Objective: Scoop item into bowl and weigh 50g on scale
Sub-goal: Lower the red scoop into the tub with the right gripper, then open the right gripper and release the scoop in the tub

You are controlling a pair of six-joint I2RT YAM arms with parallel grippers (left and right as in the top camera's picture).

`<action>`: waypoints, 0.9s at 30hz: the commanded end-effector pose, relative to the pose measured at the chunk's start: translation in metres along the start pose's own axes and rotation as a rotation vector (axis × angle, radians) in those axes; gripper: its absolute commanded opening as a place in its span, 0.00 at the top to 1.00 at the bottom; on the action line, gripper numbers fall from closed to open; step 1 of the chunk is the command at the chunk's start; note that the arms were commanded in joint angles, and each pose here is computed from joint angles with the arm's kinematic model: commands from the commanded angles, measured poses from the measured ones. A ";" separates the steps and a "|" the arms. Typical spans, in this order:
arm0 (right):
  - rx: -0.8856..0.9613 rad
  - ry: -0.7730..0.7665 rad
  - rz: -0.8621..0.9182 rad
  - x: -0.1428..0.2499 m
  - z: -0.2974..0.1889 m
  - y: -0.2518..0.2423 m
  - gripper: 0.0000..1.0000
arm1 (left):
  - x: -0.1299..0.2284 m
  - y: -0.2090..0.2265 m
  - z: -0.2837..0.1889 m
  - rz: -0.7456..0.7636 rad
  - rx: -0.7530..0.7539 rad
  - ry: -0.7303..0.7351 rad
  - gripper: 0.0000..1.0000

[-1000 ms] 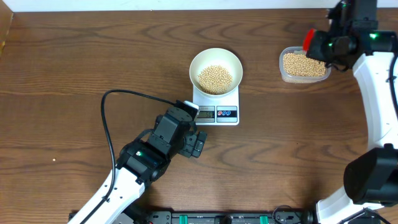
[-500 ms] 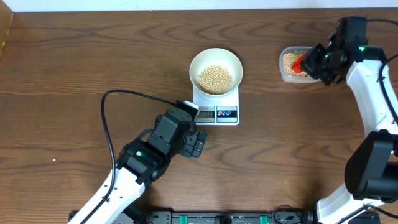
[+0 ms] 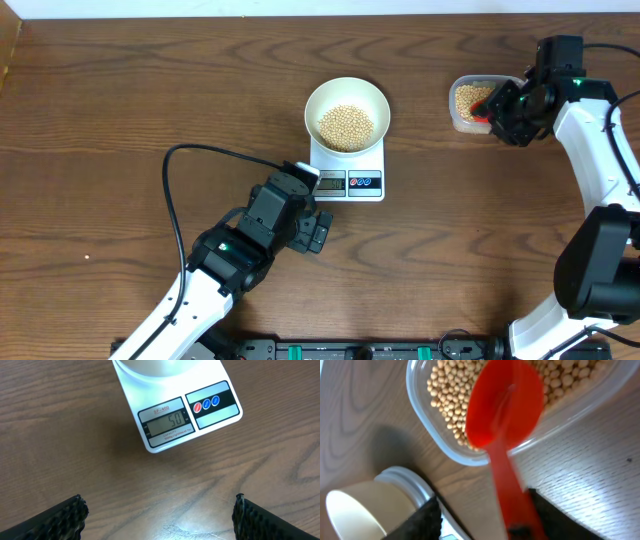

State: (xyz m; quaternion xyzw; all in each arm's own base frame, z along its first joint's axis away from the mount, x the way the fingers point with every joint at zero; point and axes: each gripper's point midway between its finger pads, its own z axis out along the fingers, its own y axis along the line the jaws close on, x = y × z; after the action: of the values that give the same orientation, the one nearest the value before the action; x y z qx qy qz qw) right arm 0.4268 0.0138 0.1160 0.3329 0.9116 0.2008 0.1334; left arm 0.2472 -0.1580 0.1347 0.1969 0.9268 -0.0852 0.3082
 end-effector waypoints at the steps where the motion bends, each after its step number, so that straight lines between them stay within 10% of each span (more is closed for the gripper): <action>1: -0.021 0.036 -0.019 0.003 -0.003 -0.005 0.41 | -0.003 0.000 -0.001 0.004 -0.007 -0.008 0.05; 14: 0.042 0.129 -0.053 0.015 -0.012 -0.039 0.26 | -0.003 0.000 -0.001 0.004 -0.007 -0.008 0.05; 27: -0.061 -0.077 -0.625 0.017 -0.125 0.010 0.07 | -0.003 0.000 -0.001 0.004 -0.007 -0.008 0.05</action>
State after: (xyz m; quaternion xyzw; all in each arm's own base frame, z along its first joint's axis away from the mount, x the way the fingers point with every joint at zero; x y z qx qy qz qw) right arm 0.3721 -0.0035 0.1456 0.1684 0.9621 0.1851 0.1084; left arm 0.2472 -0.1580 0.1348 0.1968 0.9268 -0.0850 0.3083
